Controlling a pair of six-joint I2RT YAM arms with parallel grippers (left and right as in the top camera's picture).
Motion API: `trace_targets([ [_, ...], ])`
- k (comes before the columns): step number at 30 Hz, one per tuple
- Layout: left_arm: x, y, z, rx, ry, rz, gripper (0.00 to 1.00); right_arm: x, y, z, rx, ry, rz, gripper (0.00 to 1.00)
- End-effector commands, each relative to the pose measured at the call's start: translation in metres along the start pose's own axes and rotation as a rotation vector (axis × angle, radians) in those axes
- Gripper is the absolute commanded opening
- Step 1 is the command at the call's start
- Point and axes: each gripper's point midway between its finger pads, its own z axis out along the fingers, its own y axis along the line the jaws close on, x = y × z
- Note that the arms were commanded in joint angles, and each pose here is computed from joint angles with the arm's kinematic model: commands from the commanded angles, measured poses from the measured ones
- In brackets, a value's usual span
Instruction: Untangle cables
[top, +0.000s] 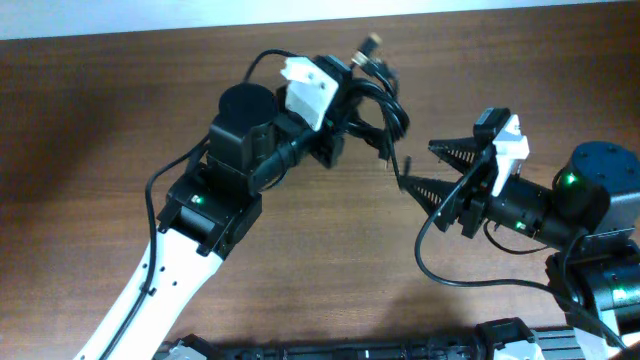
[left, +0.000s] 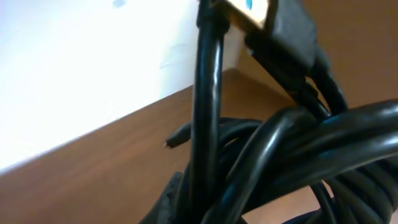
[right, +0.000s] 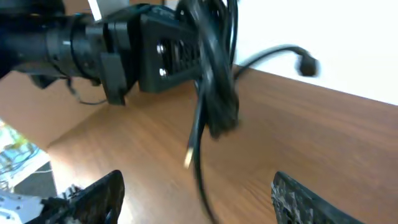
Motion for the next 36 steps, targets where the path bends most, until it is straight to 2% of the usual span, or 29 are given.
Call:
trace_targets([
  [1, -0.009, 0.031, -0.005, -0.178, -0.051, -0.239, 0.00, -0.003, -0.004, -0.003, 0.048, -0.008, -0.014, 0.73],
  [9, -0.009, 0.030, -0.005, -0.166, -0.080, -0.579, 0.00, -0.003, 0.002, -0.003, 0.009, -0.005, -0.013, 0.68],
  [16, -0.004, 0.026, -0.004, -0.141, -0.085, -0.971, 0.00, -0.001, 0.007, -0.001, -0.028, 0.003, -0.007, 0.68],
  [23, -0.002, -0.006, 0.001, -0.047, -0.027, -0.970, 0.00, -0.013, -0.010, 0.017, -0.029, -0.017, -0.027, 0.67],
  [27, 0.000, -0.023, 0.003, -0.016, -0.004, -0.960, 0.00, -0.020, -0.017, 0.024, -0.028, -0.037, -0.047, 0.63],
  [33, 0.005, -0.031, 0.003, -0.010, 0.022, -0.957, 0.00, -0.028, -0.028, 0.028, 0.014, -0.066, -0.066, 0.46],
  [36, 0.007, -0.031, 0.004, -0.013, 0.028, -0.957, 0.00, -0.033, -0.027, 0.028, 0.014, -0.081, -0.081, 0.29],
])
